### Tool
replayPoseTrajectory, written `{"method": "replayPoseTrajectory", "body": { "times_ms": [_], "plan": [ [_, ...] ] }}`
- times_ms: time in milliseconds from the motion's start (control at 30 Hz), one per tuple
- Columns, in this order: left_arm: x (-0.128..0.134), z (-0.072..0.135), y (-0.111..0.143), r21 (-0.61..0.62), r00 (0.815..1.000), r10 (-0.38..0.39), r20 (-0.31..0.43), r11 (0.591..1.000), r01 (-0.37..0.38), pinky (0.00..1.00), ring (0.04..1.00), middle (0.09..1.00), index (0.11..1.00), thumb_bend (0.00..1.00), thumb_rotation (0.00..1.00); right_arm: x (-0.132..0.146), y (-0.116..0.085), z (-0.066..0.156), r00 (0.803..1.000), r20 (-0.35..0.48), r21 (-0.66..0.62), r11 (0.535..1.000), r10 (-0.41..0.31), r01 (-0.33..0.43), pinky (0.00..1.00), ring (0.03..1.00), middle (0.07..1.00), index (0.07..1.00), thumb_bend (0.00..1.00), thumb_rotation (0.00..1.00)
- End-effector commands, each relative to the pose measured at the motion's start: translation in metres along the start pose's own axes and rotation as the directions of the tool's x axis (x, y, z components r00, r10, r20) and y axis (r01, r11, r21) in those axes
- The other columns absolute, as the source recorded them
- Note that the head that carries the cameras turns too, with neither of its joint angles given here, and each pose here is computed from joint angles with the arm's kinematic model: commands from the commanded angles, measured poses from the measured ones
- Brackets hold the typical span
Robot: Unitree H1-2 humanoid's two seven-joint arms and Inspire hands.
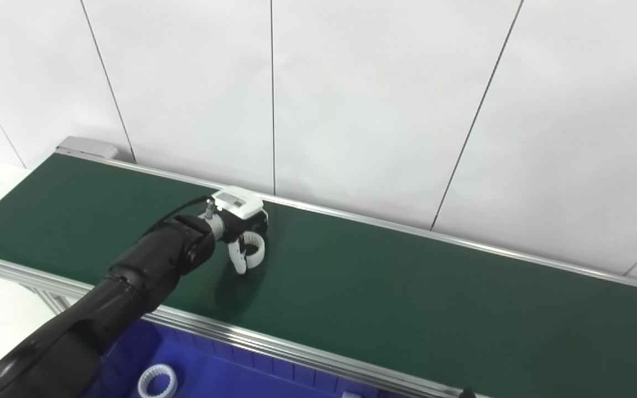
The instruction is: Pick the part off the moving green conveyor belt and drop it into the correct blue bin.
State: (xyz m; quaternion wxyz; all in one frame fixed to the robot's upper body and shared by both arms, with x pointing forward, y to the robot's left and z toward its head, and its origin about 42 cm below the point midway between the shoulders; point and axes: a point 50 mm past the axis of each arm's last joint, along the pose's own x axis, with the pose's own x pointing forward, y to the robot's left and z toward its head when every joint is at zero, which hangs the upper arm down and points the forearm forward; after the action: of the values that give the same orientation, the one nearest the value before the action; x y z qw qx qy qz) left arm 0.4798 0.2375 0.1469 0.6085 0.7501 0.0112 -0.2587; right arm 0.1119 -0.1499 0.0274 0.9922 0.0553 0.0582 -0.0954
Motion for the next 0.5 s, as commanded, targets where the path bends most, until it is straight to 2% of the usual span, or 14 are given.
{"method": "replayPoseTrajectory", "body": {
  "times_ms": [0,67,167,200,233,333,467],
  "plan": [
    [0.004,-0.005,0.03,0.035,0.999,0.045,-0.012,0.998,-0.044,0.64,0.743,0.758,0.71,0.98,0.28,-0.001,0.012,0.009,1.0,0.029,0.027,1.0,0.006,-0.007,0.99,0.987,1.0,1.0,0.81,1.0],
    [0.004,-0.002,0.027,0.051,0.998,0.059,-0.004,0.997,-0.059,0.61,0.72,0.743,0.701,0.98,0.28,-0.002,0.012,0.01,1.0,0.03,0.031,0.999,0.005,-0.006,0.98,0.986,1.0,1.0,0.81,1.0],
    [0.004,0.002,0.019,0.05,0.991,0.129,0.02,0.99,-0.129,0.51,0.585,0.637,0.649,0.95,0.19,-0.003,0.013,0.012,0.999,0.032,0.033,0.999,0.006,-0.007,0.98,0.984,1.0,1.0,0.8,1.0],
    [0.004,0.004,0.016,0.034,0.986,0.161,0.038,0.986,-0.162,0.42,0.476,0.547,0.594,0.84,0.13,-0.003,0.013,0.012,0.999,0.032,0.032,0.999,0.008,-0.009,0.98,0.986,1.0,1.0,0.81,1.0],
    [0.004,0.006,0.013,0.022,0.982,0.183,0.052,0.983,-0.184,0.31,0.34,0.415,0.524,0.63,0.08,-0.004,0.013,0.013,0.999,0.031,0.031,0.999,0.009,-0.01,0.98,0.985,1.0,1.0,0.81,1.0],
    [0.005,0.012,0.01,0.012,0.974,0.211,0.083,0.977,-0.212,0.22,0.243,0.315,0.493,0.54,0.06,-0.005,0.012,0.013,0.999,0.03,0.027,1.0,0.014,-0.014,0.97,0.981,1.0,1.0,0.81,1.0],
    [0.005,0.024,0.011,0.026,0.972,0.213,0.096,0.976,-0.216,0.21,0.238,0.315,0.487,0.52,0.05,-0.006,0.012,0.015,0.999,0.031,0.024,1.0,0.015,-0.016,0.97,0.973,1.0,1.0,0.79,1.0]
  ]
}}
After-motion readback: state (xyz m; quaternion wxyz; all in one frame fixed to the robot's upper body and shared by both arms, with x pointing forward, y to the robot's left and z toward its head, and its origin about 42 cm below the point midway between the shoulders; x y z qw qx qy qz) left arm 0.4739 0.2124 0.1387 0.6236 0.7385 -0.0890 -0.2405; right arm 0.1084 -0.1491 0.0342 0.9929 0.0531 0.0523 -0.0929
